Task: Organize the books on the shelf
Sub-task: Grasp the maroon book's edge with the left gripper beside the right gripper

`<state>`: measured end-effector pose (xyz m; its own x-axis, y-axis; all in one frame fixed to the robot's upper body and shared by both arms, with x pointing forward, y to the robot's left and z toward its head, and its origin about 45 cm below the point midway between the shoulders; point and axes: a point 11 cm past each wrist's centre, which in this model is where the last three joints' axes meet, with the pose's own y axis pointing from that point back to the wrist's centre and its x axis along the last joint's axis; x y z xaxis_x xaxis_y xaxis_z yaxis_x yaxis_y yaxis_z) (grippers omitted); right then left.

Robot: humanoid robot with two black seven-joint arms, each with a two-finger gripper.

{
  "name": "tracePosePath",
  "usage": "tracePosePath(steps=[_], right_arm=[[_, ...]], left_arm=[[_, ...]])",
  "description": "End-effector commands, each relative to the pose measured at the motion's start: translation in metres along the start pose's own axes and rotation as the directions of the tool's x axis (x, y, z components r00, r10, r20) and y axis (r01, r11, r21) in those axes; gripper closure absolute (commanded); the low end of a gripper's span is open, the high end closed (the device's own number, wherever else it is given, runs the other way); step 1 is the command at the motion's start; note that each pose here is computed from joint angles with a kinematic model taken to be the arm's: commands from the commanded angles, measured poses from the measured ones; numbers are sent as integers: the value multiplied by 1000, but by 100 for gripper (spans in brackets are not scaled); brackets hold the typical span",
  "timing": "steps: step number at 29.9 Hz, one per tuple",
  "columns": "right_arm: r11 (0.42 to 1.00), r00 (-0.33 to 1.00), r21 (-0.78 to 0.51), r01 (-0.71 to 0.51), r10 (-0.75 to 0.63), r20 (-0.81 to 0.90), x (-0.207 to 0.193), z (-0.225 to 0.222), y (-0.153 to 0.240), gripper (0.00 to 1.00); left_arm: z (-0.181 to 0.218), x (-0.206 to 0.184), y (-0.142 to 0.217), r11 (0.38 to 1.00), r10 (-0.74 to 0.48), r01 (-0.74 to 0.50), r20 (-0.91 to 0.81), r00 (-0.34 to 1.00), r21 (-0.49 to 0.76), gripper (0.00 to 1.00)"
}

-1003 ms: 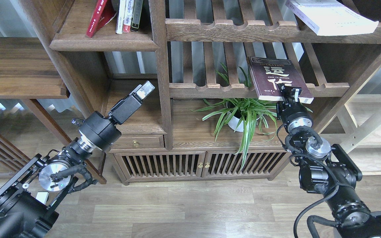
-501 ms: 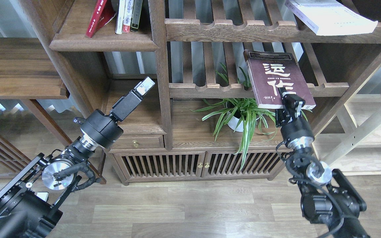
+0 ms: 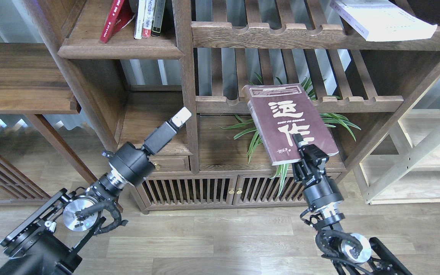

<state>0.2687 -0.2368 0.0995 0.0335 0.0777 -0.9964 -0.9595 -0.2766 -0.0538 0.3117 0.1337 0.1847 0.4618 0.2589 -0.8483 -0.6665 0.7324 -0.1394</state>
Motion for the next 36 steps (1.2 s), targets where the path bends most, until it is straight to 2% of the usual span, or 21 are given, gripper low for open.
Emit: tracePosePath(steps=[1,5,9,17,21,24,36], right_arm=[[999,1000,-52,0,1,16,0,19,1,96],[997,999,-78,20,-18,31,-5,30,-2,96],[995,999,-100,26,-23,38,-7,38,-3,96],[983,997,-180,40,-26,76,-7,71,-6,96],[971,996,-235,40,-21,85,-7,84,-3,96],[968,995,-246,50,-27,95,-9,90,-4,96],[932,991,-354,83,-41,126,-15,125,-7,96]], left_arm=[[-8,8,11,999,31,-29,-54,998,43,1],[-8,17,26,994,65,-52,-133,989,99,1],[-4,24,29,995,83,-69,-194,978,78,2],[-5,20,22,999,52,-45,-307,950,31,3],[-10,15,21,998,29,-3,-395,918,68,3],[-12,12,20,995,22,18,-402,916,95,3],[-2,17,18,997,26,2,-385,922,74,3]])
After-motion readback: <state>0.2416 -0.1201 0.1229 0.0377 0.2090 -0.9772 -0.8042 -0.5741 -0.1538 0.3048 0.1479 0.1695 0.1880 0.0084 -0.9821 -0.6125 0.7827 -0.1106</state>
